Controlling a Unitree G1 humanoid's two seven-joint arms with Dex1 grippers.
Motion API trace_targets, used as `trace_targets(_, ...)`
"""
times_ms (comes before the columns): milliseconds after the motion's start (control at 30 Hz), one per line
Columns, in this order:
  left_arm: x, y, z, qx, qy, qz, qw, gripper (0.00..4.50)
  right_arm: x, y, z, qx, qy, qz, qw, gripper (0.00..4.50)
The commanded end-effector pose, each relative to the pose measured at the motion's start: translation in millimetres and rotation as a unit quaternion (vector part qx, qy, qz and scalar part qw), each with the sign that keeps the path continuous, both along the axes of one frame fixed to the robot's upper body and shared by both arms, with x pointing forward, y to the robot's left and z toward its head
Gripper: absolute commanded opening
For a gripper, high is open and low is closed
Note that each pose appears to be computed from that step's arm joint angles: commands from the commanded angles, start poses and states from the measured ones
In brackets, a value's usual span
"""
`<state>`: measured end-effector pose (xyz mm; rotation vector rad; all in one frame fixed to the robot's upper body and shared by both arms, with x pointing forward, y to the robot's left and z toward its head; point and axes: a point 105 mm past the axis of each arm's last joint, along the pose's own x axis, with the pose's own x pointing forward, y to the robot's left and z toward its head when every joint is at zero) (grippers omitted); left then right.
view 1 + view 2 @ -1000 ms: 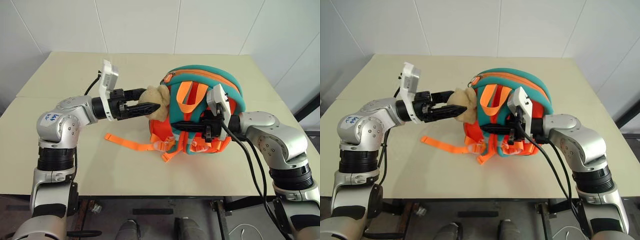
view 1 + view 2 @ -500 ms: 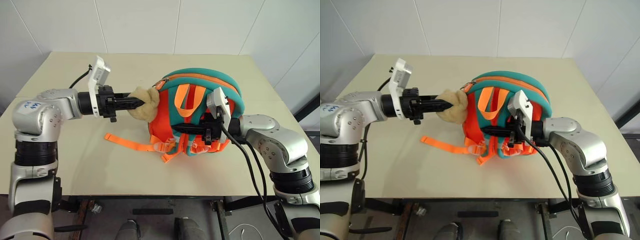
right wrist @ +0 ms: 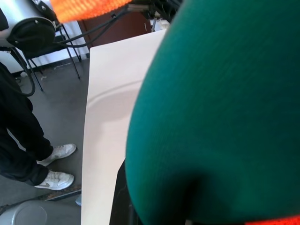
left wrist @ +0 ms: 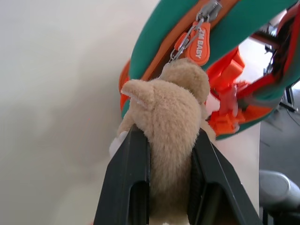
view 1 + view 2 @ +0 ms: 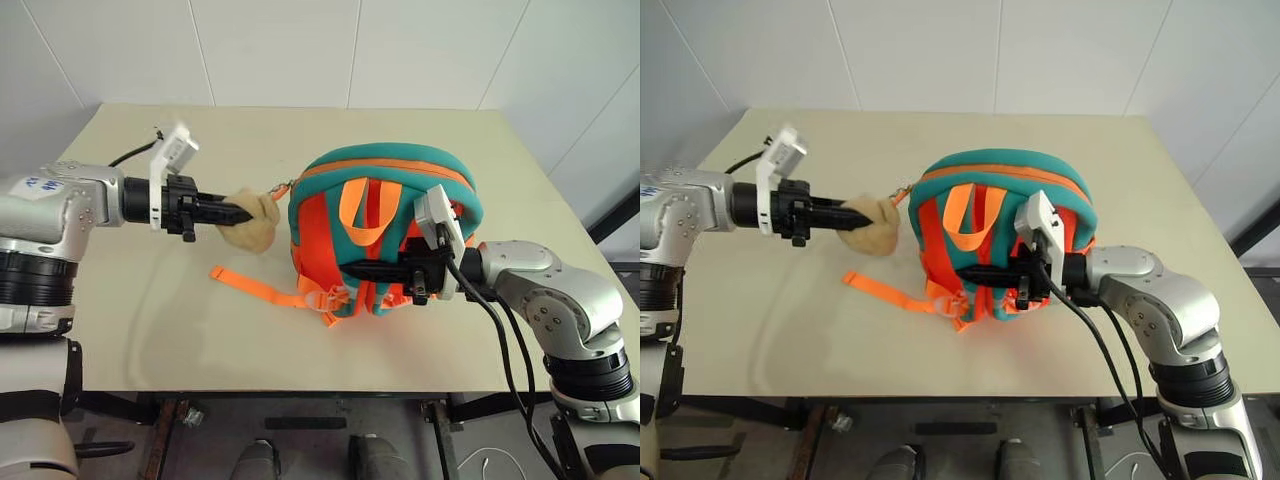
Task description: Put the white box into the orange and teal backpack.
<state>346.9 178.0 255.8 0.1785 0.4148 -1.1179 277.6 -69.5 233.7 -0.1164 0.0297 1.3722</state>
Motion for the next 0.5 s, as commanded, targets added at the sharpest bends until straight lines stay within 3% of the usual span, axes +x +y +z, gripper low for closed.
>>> trace_targets(33, 6.5, 4.6, -11.9, 0.049, 0.007, -0.01, 0.999, 0.54, -6.7, 1.0, 10.3, 0.014, -0.019, 0.006, 1.0, 0.0)
trace_targets(333, 27.3, -7.3, -63.9, 0.133, 0.052, -0.043, 0.989, 0.54, -8.3, 2.6, 9.9, 0.016, -0.017, 0.001, 1.0, 0.0)
trace_targets(500, 32.7, -17.9, -80.2, 0.108, 0.04, -0.066, 0.991, 0.51, -6.9, 1.2, 10.9, 0.015, -0.022, -0.007, 1.0, 0.0)
